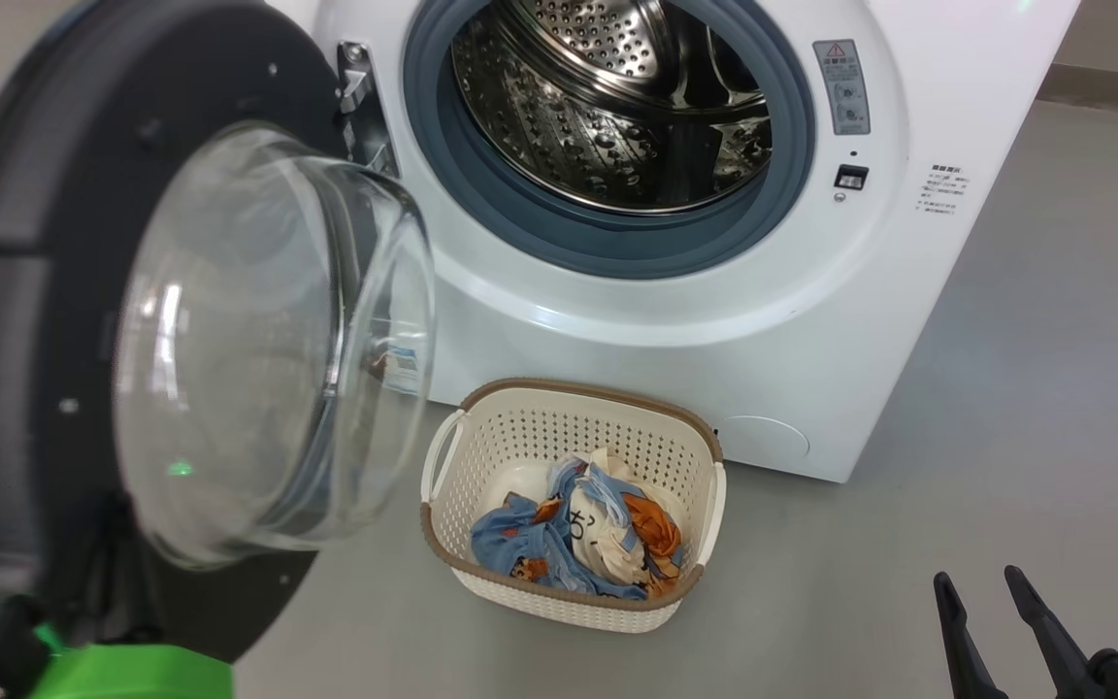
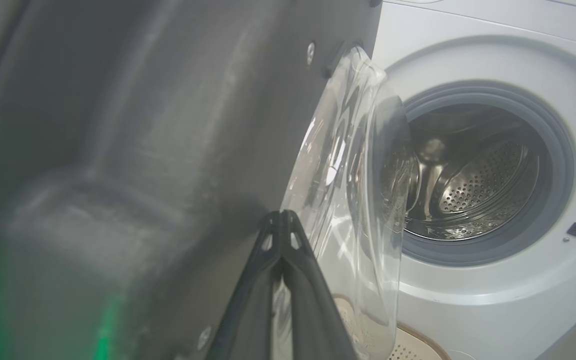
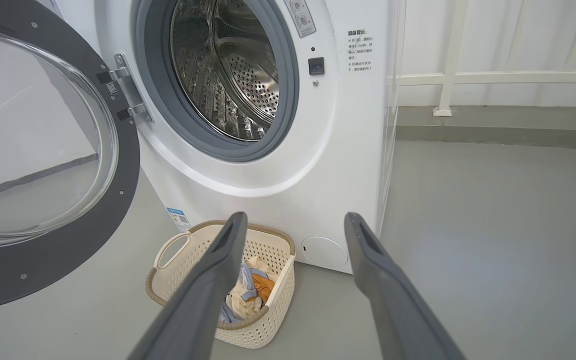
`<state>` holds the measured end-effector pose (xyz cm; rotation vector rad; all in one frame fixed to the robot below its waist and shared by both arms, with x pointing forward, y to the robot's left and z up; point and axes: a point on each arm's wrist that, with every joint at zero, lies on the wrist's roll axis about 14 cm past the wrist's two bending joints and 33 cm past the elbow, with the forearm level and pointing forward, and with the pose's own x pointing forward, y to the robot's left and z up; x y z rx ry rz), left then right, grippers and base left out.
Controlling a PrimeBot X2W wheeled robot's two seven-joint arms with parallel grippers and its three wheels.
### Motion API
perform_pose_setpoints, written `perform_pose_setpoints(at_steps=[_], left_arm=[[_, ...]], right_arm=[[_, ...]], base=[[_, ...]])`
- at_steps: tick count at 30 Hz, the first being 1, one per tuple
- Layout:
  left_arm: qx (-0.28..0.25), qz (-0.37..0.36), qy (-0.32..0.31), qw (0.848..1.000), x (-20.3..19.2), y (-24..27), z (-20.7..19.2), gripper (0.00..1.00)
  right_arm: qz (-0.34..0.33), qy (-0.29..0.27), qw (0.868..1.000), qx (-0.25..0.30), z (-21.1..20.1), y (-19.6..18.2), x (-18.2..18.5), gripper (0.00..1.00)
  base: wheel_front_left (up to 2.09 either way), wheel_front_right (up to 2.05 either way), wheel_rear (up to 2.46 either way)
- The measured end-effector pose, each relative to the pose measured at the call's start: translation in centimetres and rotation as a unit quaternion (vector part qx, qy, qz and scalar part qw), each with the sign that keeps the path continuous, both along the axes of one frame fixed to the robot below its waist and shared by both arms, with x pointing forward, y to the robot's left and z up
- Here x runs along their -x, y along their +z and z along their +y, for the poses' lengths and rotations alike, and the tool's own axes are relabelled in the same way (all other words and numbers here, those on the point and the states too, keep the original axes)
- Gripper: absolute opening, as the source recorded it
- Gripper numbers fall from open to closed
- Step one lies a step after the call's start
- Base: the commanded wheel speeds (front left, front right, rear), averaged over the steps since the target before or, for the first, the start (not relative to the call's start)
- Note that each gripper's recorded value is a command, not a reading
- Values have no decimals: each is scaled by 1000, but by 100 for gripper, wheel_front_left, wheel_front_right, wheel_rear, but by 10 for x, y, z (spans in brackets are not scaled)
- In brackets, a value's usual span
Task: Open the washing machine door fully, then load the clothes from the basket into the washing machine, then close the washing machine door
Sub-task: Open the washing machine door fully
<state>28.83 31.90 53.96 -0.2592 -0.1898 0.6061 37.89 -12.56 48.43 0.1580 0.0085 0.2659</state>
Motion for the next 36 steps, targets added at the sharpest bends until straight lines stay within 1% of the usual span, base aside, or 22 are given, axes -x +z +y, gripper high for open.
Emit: perform_pose_setpoints(at_steps=[3,4,9,13,16,20,24,30,33,36], left_arm=[[-1,7,40,999,2,-3,24,0],[-1,7,40,999,2,-3,24,0],[3,14,89,996,6,-5,60,0],[-4,16,124,992,12,-4,86,0],[-15,28,130,991,11,-7,98,0],[-14,45,147,988,14,-14,115,0],[-21,65,148,987,13,-20,128,0],[-35,75,135,987,1,-17,134,0],[-40,69,126,989,-5,-12,133,0],[-34,58,128,990,-5,-10,132,0]], right_arm=[[2,-1,1000,3,-3,-1,0,100],[2,-1,1000,3,-3,-1,0,100],[6,-8,1000,7,-9,-4,3,100],[8,-15,1000,7,-14,-5,6,100],[9,-20,1000,7,-17,-6,8,100],[11,-22,1000,4,-18,-7,13,100],[10,-28,1000,3,-21,-6,17,100],[8,-36,999,3,-26,-5,20,100],[8,-38,999,3,-28,-5,20,100],[9,-39,999,2,-27,-5,20,100]], base=[[0,0,0],[0,0,0],[0,0,0],[0,0,0],[0,0,0],[0,0,0],[0,0,0],[0,0,0],[0,0,0],[0,0,0]])
